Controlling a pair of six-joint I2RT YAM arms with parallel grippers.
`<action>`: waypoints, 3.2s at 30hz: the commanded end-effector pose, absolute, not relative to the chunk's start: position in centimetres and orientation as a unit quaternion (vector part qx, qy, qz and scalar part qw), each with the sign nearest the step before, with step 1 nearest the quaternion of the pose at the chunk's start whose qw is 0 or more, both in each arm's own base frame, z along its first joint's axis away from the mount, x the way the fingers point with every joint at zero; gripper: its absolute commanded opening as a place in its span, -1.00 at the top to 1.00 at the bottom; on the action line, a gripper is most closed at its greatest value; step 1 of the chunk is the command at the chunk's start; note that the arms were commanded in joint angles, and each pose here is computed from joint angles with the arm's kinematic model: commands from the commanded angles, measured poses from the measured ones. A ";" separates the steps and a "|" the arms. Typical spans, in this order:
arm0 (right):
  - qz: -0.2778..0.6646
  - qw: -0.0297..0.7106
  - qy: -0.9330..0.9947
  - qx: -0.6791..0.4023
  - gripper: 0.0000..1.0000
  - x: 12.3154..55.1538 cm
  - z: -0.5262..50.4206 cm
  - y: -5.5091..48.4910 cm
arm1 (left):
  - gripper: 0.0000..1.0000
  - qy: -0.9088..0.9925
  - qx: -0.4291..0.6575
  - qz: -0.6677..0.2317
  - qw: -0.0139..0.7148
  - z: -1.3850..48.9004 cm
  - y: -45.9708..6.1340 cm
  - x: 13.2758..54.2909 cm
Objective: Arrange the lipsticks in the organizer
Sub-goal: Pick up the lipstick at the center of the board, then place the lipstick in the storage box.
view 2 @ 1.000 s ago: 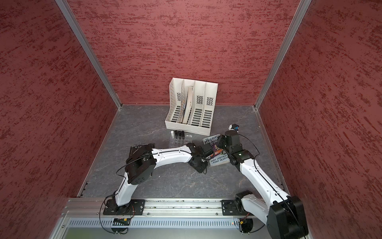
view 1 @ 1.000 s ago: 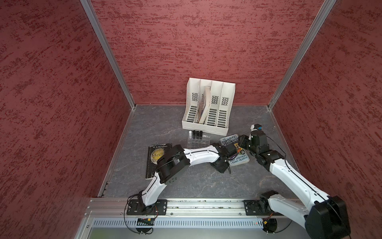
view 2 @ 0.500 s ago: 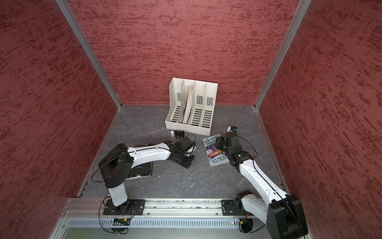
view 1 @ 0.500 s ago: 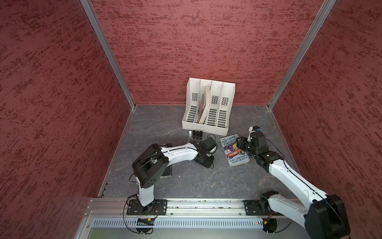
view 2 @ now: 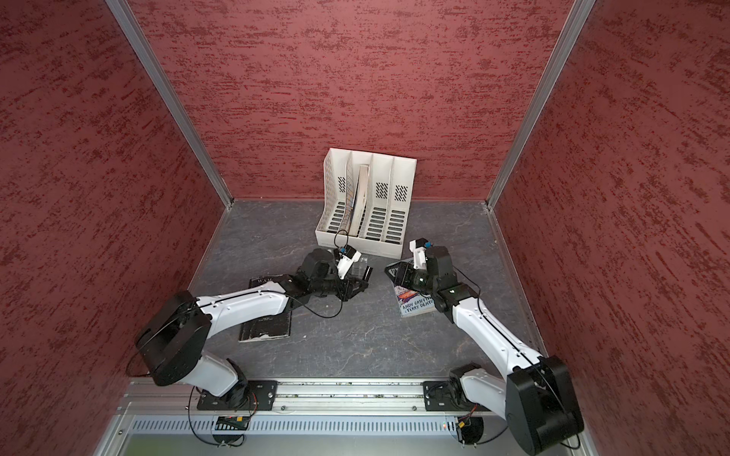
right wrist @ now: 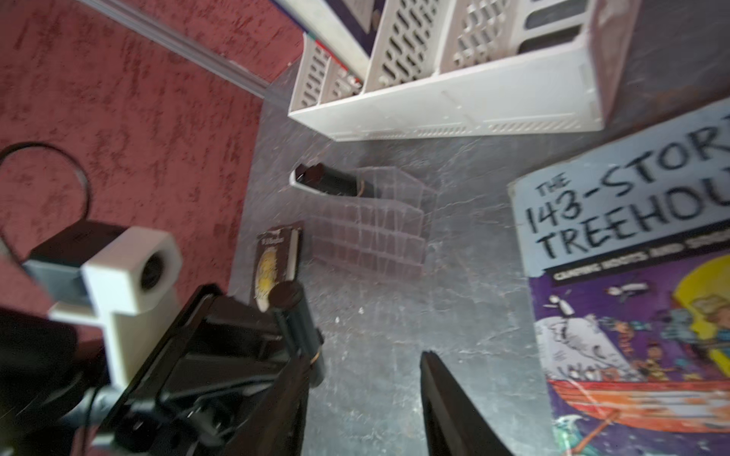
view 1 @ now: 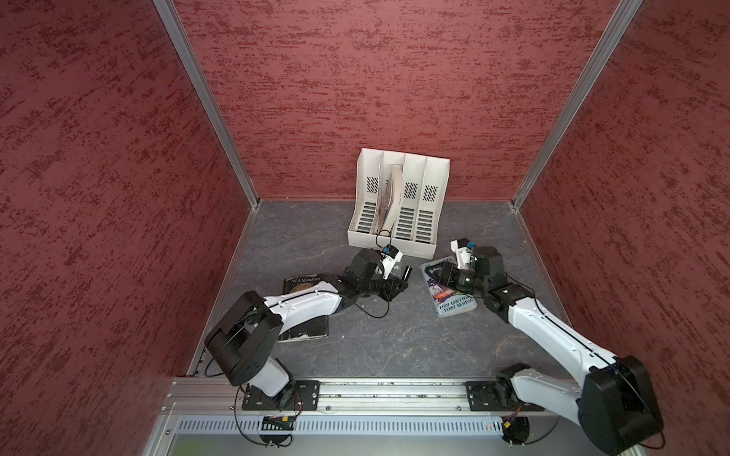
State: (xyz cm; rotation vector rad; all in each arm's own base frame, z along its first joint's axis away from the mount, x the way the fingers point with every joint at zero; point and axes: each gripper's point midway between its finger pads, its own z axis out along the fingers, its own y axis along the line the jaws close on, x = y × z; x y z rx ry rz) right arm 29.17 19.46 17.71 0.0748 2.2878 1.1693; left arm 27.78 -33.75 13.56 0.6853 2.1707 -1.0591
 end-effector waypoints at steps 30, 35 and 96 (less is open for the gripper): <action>0.280 0.233 0.930 0.057 0.04 31.0 17.5 22.6 | 0.74 0.805 0.297 -0.335 0.390 13.5 -35.3 29.0; 0.287 0.224 0.929 0.067 0.08 31.5 16.8 23.7 | 0.74 0.802 0.302 -0.334 0.391 13.5 -35.6 28.6; 0.152 0.571 0.794 -0.145 0.90 42.3 16.9 30.1 | -0.31 0.889 -0.035 -0.297 0.347 8.0 -19.4 37.2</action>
